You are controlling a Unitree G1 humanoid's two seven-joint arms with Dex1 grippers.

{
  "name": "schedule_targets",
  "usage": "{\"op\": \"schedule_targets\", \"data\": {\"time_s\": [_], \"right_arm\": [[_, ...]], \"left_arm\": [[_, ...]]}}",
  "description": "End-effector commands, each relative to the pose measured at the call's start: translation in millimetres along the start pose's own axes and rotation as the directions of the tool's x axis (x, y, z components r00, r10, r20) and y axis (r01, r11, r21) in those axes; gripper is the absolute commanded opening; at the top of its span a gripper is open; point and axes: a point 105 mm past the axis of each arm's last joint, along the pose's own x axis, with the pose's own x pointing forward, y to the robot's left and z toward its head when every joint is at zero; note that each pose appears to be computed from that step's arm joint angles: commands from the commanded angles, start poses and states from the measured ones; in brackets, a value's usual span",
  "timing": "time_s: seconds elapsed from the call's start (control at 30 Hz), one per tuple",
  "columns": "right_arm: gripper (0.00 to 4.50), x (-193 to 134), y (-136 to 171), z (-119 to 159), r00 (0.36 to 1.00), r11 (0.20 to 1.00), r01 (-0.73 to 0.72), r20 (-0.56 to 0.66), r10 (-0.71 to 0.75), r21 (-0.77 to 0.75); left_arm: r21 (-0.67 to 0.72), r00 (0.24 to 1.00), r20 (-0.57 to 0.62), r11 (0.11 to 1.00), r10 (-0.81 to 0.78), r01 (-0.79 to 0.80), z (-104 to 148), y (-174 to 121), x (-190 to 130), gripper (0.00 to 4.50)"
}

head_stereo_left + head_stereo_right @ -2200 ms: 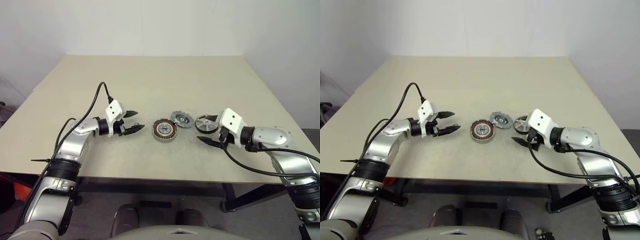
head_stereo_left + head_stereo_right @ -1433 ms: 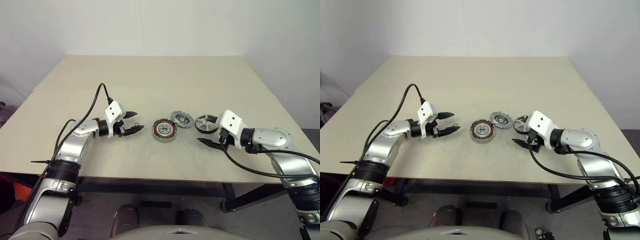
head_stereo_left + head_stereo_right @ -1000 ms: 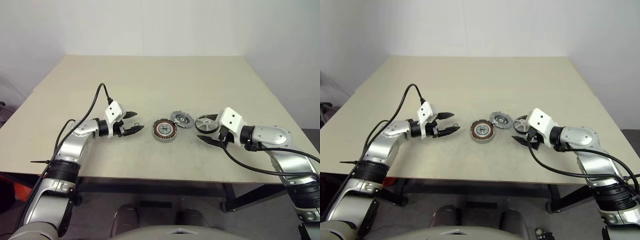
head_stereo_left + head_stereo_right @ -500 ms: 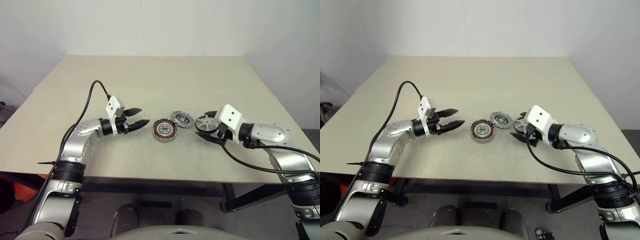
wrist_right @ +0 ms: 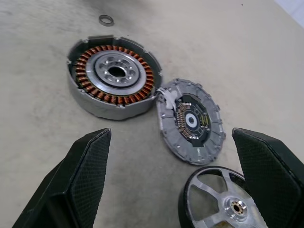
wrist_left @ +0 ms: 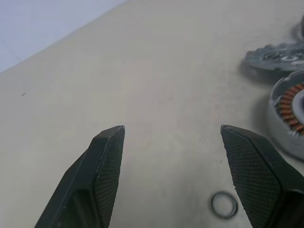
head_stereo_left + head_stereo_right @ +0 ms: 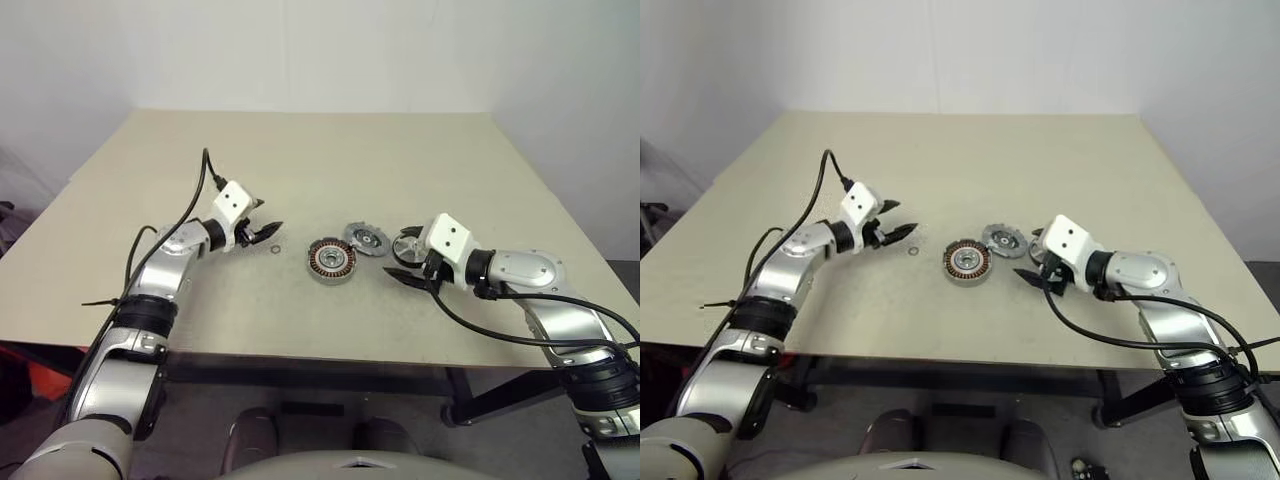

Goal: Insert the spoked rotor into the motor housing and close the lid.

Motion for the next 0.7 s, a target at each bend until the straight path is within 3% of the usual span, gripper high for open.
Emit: {"op": "schedule_targets", "data": {"time_s": [0.03,0.3,0.7], "right_arm": [[4.19,-3,-9,10,0.999,0.999,0.043,0.027,-0.042,-0.031],[4.19,-5,-11,8,0.998,0.998,0.064,0.024,-0.063,-0.023],[4.19,-5,-14,12,0.997,0.997,0.072,0.03,-0.071,-0.041]], "left_arm": [[-0.038,0.999,-0.026,0.999,-0.033,0.032,-8,-2,0,3.39],[-0.138,0.994,-0.085,0.989,-0.073,0.061,-33,-11,-5,3.39],[-0.155,0.986,-0.144,0.986,-0.088,0.066,-43,-16,-3,3.39]]}}
